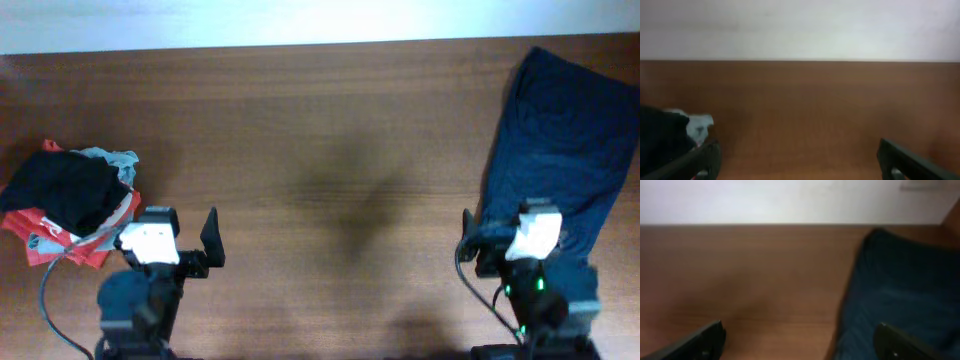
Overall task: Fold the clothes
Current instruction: 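Reach the right gripper to the navy shorts and grasp the waistband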
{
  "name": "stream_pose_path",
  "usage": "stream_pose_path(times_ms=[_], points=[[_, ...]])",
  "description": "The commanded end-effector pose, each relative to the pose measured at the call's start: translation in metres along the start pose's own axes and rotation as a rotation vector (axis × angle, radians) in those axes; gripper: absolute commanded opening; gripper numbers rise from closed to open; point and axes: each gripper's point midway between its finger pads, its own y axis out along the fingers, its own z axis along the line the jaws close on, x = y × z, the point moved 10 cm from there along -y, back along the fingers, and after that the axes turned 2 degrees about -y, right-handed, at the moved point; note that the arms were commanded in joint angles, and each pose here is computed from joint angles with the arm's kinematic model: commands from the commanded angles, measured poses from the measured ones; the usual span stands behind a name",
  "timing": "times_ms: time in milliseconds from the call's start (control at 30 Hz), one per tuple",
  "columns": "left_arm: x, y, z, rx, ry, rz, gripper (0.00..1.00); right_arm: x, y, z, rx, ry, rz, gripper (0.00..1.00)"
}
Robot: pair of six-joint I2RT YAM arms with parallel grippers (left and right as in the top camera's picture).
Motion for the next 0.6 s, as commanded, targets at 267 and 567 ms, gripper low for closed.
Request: stream_pose_path(times_ms=[267, 567], points=[[0.005, 0.029, -0.006, -0.077, -0.025, 0.187, 0.99, 0.037, 0.105, -0.009, -0.092, -0.124, 0.453, 0.99], [0.005, 0.029, -0.006, -0.076, -0.025, 0.188, 0.99, -0.021, 0.187, -0.076, -0.318, 0.056, 0.666, 0.99]])
